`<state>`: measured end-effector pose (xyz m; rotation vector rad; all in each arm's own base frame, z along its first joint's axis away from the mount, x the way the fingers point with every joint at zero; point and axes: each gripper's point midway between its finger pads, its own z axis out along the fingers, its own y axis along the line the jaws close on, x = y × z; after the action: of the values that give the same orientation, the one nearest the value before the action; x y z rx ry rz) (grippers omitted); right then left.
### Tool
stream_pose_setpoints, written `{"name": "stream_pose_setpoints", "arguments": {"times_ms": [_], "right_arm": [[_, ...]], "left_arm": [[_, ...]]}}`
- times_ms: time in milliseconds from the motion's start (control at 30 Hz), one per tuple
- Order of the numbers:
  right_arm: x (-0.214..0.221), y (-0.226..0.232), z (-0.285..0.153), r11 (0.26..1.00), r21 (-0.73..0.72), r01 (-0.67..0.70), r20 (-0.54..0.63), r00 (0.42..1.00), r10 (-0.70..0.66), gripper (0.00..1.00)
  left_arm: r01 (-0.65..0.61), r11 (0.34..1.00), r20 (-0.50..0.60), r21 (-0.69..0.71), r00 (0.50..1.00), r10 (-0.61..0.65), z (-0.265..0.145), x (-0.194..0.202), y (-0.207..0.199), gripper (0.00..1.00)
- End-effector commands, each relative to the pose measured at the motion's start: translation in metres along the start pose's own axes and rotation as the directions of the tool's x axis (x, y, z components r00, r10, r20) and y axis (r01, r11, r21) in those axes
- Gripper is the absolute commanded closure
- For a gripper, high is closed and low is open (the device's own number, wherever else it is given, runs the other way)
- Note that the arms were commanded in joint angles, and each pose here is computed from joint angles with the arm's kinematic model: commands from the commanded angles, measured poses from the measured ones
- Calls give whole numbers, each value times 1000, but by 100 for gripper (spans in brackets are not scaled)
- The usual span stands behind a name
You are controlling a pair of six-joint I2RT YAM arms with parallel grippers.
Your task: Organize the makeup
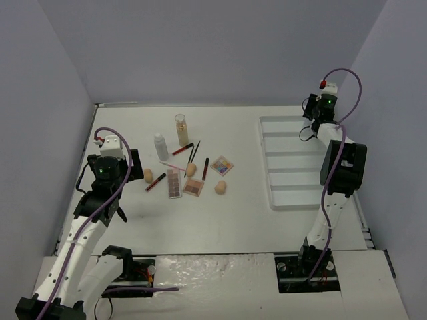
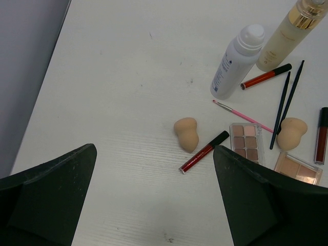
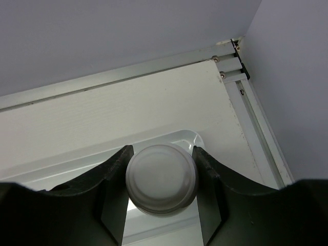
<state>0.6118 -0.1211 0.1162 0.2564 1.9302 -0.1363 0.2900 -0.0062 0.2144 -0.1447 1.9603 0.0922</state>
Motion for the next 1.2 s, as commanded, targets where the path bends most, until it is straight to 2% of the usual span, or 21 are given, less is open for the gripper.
{"name": "stream_pose_setpoints", "arguments": {"times_ms": [0,67,133,300,433,933,1167], "right_arm": [[-64,-2,-2,1000,0,-1,199,980,1,100],[-59,-1,0,1000,-2,-4,191,982,5,100],[-56,-1,0,1000,0,-10,188,982,9,95],[-48,-1,-1,1000,-2,-3,172,985,3,74],[-42,0,-2,1000,-7,4,153,988,-3,61],[-70,10,-31,997,-43,69,169,984,-61,1],[-126,13,-85,994,-36,106,237,967,-94,0]], "left_arm": [[14,1000,102,20,995,-16,-2,-29,-4,3],[12,1000,102,22,995,-15,-1,-29,-5,3],[13,1000,99,23,995,-15,-1,-29,-5,3],[10,1000,99,23,995,-12,-1,-29,-5,3],[9,1000,100,25,995,-11,-2,-30,-5,3],[12,999,114,30,993,-16,-7,-35,-5,3],[16,999,121,34,992,-20,-10,-38,-5,3]]}}
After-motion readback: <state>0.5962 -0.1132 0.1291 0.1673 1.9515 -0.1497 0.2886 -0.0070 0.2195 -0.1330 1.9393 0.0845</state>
